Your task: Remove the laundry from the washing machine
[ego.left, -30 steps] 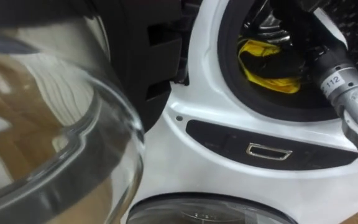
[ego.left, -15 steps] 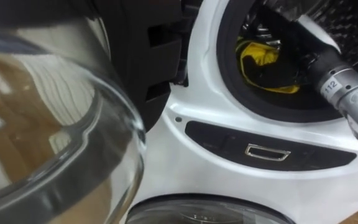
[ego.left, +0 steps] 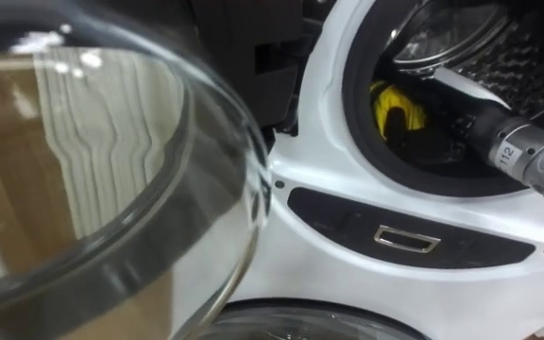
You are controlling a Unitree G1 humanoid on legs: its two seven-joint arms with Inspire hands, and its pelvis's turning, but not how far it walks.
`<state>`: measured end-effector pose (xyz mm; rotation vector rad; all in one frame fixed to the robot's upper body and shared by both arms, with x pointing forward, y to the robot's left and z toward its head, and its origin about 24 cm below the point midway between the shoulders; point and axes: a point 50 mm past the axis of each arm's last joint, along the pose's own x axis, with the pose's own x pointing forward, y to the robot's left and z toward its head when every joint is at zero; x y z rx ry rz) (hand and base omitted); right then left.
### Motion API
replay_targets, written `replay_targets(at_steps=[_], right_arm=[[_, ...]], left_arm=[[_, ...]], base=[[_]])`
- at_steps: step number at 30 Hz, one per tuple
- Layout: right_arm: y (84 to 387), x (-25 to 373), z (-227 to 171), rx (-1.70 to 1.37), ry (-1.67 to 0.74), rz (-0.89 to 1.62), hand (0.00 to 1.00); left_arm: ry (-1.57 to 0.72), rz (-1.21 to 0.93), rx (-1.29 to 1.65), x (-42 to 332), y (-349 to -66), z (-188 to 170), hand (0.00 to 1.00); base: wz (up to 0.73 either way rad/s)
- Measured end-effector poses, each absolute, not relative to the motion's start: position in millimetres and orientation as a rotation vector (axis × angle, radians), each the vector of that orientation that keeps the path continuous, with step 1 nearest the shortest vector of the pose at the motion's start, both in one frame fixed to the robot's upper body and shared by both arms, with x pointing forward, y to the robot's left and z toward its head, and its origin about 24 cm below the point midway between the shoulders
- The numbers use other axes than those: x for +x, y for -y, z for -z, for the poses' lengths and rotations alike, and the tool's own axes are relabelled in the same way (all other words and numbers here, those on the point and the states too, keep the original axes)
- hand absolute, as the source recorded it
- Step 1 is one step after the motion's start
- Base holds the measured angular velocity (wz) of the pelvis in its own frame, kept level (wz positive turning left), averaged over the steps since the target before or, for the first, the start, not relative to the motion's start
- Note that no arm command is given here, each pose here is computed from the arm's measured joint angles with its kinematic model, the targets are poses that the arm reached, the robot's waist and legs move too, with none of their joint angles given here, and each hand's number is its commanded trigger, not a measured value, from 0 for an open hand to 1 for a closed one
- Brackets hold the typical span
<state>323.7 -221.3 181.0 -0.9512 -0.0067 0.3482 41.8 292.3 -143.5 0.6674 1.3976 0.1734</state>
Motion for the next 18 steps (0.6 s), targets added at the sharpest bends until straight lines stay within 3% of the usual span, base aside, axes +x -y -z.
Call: replay_targets(at_steps=[4,5,6,7,8,18], right_arm=[[221.5,322.6,-183.0,-0.981,0.001,-0.353,0.00],[221.4,322.4,-183.6,-0.984,0.001,-0.355,0.06],[221.1,322.1,-184.1,-0.986,0.003,-0.356,0.50],[220.4,321.5,-185.1,-0.996,0.006,-0.356,0.69],[219.6,320.7,-186.3,-1.014,0.010,-0.353,1.00],[230.3,318.2,-203.3,-1.076,0.061,-0.219,1.00]], left_arm=[[-1.396,-0.174,0.668,42.9,-292.6,143.2,0.00],[-1.394,-0.174,0.668,43.3,-292.6,143.2,0.00],[-1.394,-0.175,0.668,43.5,-292.6,143.2,0.00],[-1.393,-0.175,0.668,43.8,-292.6,143.2,0.00],[-1.391,-0.175,0.668,44.5,-292.6,143.1,0.00],[-1.378,-0.189,0.679,48.3,-292.5,143.0,0.00]], base=[[0.02],[0.00],[0.00],[0.00],[0.00],[0.01]])
